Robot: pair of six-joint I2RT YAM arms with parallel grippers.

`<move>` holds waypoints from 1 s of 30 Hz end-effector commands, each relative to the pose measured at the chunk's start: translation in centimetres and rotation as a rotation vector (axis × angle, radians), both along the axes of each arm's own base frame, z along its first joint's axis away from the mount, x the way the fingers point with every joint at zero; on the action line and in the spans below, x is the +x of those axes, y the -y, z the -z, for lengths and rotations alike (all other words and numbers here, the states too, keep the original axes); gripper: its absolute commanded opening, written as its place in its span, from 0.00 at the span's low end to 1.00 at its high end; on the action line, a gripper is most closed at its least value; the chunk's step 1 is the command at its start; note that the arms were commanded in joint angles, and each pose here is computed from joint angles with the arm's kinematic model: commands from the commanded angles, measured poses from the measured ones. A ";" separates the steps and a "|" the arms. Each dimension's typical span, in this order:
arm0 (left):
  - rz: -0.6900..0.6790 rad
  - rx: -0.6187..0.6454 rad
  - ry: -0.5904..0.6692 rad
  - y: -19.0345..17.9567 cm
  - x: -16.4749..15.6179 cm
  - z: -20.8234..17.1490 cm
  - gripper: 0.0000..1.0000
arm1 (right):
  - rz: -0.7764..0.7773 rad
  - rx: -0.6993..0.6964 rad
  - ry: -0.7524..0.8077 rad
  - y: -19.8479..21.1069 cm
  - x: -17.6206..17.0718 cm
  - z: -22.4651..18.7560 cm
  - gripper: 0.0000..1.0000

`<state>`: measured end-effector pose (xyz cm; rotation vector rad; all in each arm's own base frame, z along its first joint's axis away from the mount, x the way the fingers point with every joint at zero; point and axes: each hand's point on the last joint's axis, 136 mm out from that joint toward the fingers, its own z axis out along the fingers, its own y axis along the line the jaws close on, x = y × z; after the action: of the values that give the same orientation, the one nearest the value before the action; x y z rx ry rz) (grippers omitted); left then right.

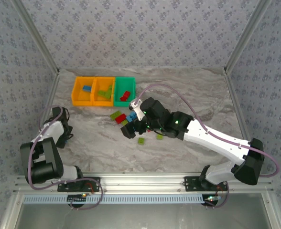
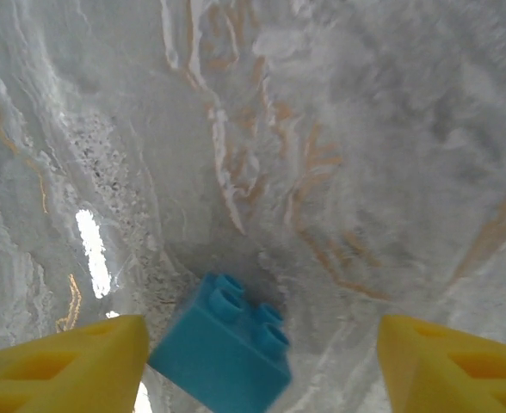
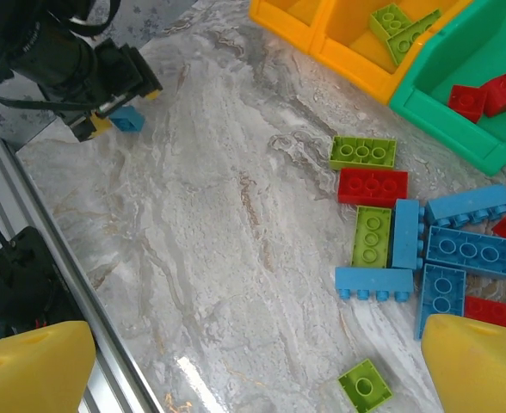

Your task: Sort the legos into containers by color

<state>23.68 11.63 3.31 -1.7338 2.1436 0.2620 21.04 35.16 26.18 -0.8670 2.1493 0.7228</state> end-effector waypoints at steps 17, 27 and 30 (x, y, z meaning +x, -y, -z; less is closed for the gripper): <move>0.035 -0.037 0.107 0.4 1.1 -1.2 0.10 | 0.039 -0.041 0.001 0.3 -0.3 0.3 1.00; 0.524 0.008 0.436 9.3 9.9 -11.7 0.07 | 0.016 0.008 -0.007 -0.8 -0.5 0.0 1.00; 0.674 0.042 0.446 12.6 13.9 -14.1 0.08 | 0.007 0.025 -0.034 -1.8 -0.4 0.3 1.00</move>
<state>33.20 1.33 13.33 -1.0696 2.2282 -0.1930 20.81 35.61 26.23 -0.8453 2.1555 0.7070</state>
